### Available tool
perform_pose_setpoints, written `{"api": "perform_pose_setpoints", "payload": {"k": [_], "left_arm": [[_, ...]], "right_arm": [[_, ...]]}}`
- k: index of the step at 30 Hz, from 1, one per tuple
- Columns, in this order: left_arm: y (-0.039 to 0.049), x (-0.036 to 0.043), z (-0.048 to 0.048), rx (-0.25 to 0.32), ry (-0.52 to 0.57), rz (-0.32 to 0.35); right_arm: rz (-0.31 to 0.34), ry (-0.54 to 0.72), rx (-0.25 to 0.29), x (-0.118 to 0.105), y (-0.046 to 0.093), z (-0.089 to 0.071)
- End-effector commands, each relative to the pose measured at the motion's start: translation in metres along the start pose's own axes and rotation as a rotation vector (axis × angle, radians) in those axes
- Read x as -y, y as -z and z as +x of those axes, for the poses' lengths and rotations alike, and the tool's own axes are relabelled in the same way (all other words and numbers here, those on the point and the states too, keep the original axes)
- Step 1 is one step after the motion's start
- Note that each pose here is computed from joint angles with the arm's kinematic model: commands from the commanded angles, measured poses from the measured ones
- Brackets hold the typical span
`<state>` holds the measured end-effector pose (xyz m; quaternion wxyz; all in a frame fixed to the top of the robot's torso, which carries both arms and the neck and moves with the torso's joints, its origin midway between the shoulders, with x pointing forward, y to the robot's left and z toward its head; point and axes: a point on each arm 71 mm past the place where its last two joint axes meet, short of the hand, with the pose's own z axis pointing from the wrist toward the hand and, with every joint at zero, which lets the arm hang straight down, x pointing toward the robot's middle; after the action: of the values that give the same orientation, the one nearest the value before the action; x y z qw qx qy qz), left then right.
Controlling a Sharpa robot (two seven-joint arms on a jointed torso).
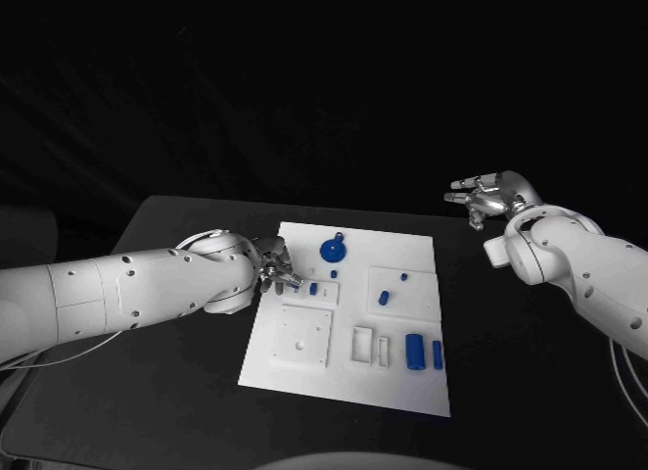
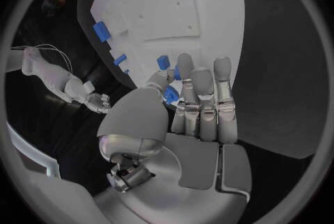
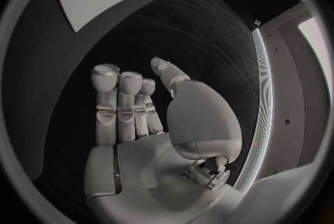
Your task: Assemble the parts on the task board
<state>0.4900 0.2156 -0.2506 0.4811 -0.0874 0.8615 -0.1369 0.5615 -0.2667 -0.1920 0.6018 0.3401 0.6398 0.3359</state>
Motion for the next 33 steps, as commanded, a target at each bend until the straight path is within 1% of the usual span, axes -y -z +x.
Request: {"api": "perform_pose_setpoints", "payload": {"k": [1, 7, 17, 21, 33], "left_arm": [[0.0008, 0.0024, -0.0022, 0.05, 0.043, 0.022], [0.0001, 0.0015, -0.0016, 0.045, 0.035, 0.02], [-0.0017, -0.0009, 0.0034, 0.02, 0.01, 0.01], [-0.0019, -0.0019, 0.0049, 0.012, 0.002, 0.019], [-0.0035, -0.0051, 0.0093, 0.02, -0.026, 0.035]], "right_arm": [[-0.007, 0.007, -0.014, 0.0, 0.0, 0.002], [-0.005, 0.007, -0.015, 0.0, 0.0, 0.002], [-0.003, 0.007, -0.016, 0.001, 0.0, 0.003], [-0.003, 0.007, -0.016, 0.001, 0.0, 0.003], [-0.003, 0.007, -0.017, 0.001, 0.0, 0.003]]}}
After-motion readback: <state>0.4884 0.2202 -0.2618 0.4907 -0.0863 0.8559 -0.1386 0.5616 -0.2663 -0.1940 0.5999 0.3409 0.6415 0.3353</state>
